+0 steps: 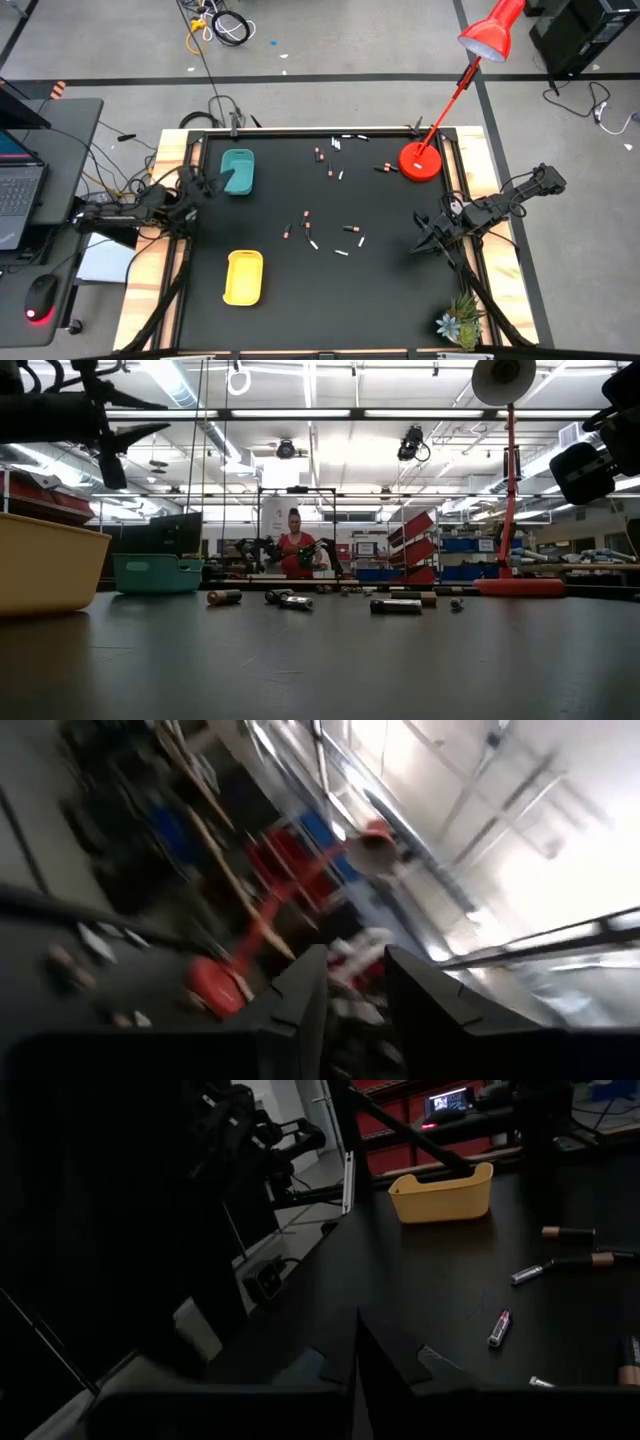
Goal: Sort batteries
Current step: Put the black battery into the yellow bin
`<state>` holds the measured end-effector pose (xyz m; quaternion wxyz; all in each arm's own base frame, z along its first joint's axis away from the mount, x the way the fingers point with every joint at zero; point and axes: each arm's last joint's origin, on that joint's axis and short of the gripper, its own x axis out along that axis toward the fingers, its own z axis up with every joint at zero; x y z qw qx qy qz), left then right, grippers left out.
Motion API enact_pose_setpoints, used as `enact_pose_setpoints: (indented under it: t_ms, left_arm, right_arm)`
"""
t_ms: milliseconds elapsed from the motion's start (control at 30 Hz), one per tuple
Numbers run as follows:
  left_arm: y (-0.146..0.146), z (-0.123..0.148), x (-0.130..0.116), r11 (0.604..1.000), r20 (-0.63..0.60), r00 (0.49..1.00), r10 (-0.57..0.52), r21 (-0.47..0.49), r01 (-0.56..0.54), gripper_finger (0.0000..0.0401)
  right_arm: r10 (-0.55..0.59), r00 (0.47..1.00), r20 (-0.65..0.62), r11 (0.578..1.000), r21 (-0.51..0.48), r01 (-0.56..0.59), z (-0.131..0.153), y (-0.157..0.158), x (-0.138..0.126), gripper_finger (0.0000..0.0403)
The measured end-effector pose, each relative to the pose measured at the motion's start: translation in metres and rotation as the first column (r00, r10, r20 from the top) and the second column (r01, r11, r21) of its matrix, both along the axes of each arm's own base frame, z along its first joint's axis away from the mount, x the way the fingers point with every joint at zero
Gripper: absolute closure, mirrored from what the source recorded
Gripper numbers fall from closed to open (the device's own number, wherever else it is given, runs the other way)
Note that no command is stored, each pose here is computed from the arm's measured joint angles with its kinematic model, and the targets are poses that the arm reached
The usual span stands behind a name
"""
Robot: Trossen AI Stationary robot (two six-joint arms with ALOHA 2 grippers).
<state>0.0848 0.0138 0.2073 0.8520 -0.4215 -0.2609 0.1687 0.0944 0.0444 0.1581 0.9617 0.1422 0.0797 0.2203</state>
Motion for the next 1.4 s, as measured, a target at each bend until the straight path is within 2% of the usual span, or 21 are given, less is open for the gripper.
enact_pose_setpoints:
  t_ms: [200, 333, 467, 600, 767, 933, 1067, 1167, 1200, 1233, 1267, 1333, 1367, 1400]
  left_arm:
    - [0.001, 0.000, 0.000, 0.964, -0.150, 0.979, 0.136, 0.249, -0.096, 0.0290]
    - [0.001, 0.000, 0.000, 0.950, -0.169, 0.973, 0.160, 0.295, -0.105, 0.0290]
    - [0.001, 0.003, -0.001, 0.952, -0.133, 0.979, 0.157, 0.284, -0.114, 0.0290]
    - [0.001, 0.012, -0.006, 0.955, -0.017, 0.988, 0.156, 0.259, -0.146, 0.0290]
    - [0.001, 0.025, -0.015, 0.970, 0.174, 0.976, 0.129, 0.181, -0.161, 0.0290]
    - [0.001, 0.028, -0.017, 0.997, 0.294, 0.954, 0.051, 0.042, -0.066, 0.0290]
    - [0.001, 0.027, -0.016, 1.000, 0.322, 0.946, 0.026, 0.001, -0.028, 0.0290]
    - [0.001, 0.027, -0.017, 0.999, 0.325, 0.944, 0.046, -0.013, -0.044, 0.0290]
    - [0.002, 0.027, -0.017, 0.998, 0.324, 0.944, 0.063, -0.025, -0.058, 0.0290]
    - [0.002, 0.027, -0.017, 0.996, 0.322, 0.943, 0.090, -0.044, -0.080, 0.0290]
    - [0.003, 0.026, -0.018, 0.994, 0.321, 0.941, 0.110, -0.058, -0.096, 0.0290]
    - [0.004, 0.026, -0.018, 0.988, 0.316, 0.937, 0.149, -0.085, -0.128, 0.0290]
    - [0.004, 0.026, -0.018, 0.984, 0.313, 0.934, 0.170, -0.100, -0.146, 0.0290]
    - [0.005, 0.025, -0.019, 0.980, 0.311, 0.931, 0.191, -0.114, -0.163, 0.0290]
  right_arm:
    - [0.000, 1.000, 0.000, 1.000, 0.000, 0.000, 0.000, 0.000, 0.000, 0.0380]
    - [0.000, 1.000, 0.000, 1.000, 0.000, 0.000, 0.000, 0.000, 0.000, 0.0380]
    - [0.000, 1.000, -0.001, 1.000, 0.000, 0.000, 0.000, 0.000, 0.000, 0.0380]
    - [0.000, 1.000, 0.000, 1.000, -0.001, 0.000, 0.000, 0.000, 0.000, 0.0380]
    - [-0.072, 0.995, 0.067, 0.989, -0.122, 0.080, 0.001, -0.003, 0.002, 0.0380]
    - [-0.144, 0.981, 0.130, 0.962, -0.212, 0.170, 0.002, -0.008, 0.003, 0.0380]
    - [-0.183, 0.959, 0.216, 0.968, -0.128, 0.214, 0.013, -0.010, 0.004, 0.0380]
    - [-0.237, 0.926, 0.293, 0.972, 0.075, 0.225, 0.029, -0.012, 0.003, 0.0380]
    - [-0.283, 0.910, 0.303, 0.955, 0.174, 0.239, 0.034, -0.014, 0.002, 0.0380]
    - [-0.344, 0.891, 0.298, 0.920, 0.296, 0.256, 0.040, -0.017, 0.001, 0.0380]
    - [-0.413, 0.868, 0.275, 0.857, 0.440, 0.268, 0.045, -0.020, -0.001, 0.0380]
    - [-0.537, 0.820, 0.199, 0.665, 0.697, 0.267, 0.053, -0.027, -0.004, 0.0380]
    - [-0.586, 0.795, 0.158, 0.576, 0.771, 0.272, 0.054, -0.030, -0.005, 0.0380]
    - [-0.635, 0.763, 0.124, 0.514, 0.805, 0.297, 0.054, -0.032, -0.005, 0.0380]
